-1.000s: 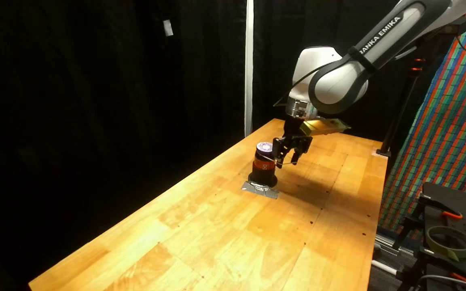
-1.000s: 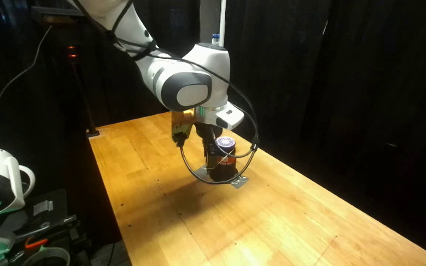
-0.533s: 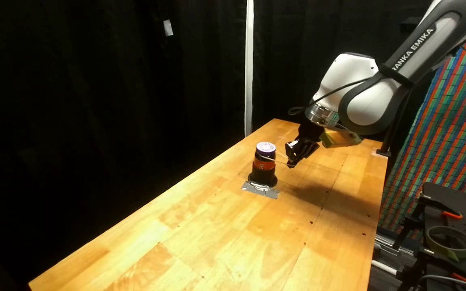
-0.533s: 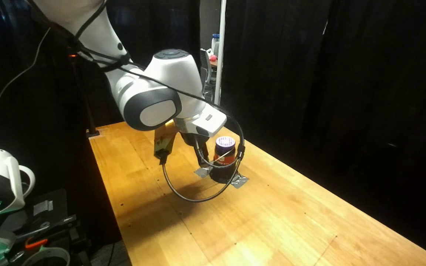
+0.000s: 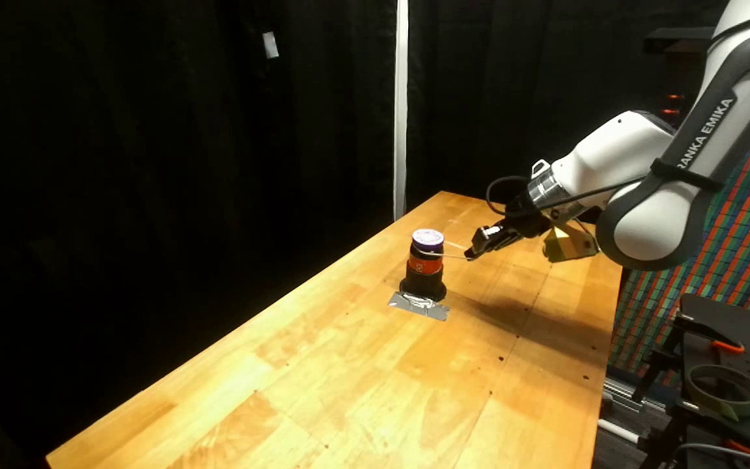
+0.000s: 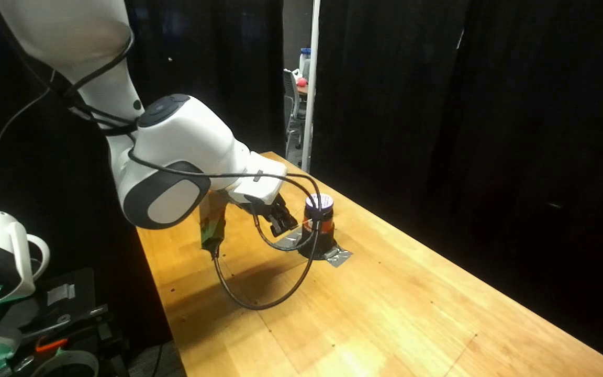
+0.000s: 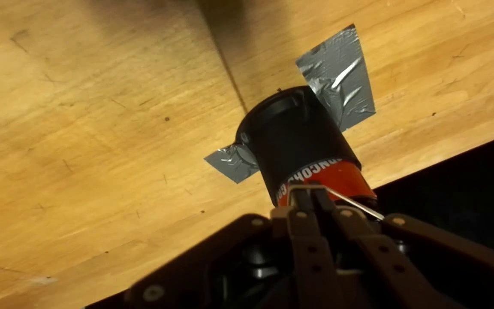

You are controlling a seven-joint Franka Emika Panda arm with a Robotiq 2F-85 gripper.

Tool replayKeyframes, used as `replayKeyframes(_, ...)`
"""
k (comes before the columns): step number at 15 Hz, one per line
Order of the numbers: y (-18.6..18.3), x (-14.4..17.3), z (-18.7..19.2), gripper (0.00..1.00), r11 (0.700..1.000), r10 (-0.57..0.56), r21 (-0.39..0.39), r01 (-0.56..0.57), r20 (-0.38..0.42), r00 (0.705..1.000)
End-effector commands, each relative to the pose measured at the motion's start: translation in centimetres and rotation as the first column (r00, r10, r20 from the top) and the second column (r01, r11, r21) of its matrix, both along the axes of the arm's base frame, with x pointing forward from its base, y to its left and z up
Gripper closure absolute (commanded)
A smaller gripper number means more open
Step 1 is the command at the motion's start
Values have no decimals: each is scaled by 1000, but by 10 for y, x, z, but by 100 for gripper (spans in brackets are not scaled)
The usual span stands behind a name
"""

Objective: Put the rubber band on the jar.

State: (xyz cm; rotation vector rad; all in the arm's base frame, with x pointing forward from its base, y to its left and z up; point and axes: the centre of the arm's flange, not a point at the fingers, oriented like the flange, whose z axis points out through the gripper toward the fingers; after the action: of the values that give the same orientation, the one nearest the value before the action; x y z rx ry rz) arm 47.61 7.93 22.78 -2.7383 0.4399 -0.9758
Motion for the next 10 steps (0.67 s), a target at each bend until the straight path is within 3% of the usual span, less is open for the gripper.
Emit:
replayKeyframes(1, -6, -24, -9, 92, 998, 56, 17, -58, 106, 993)
replayKeyframes(10, -20, -40, -28, 94, 992, 106, 30, -125, 359, 927)
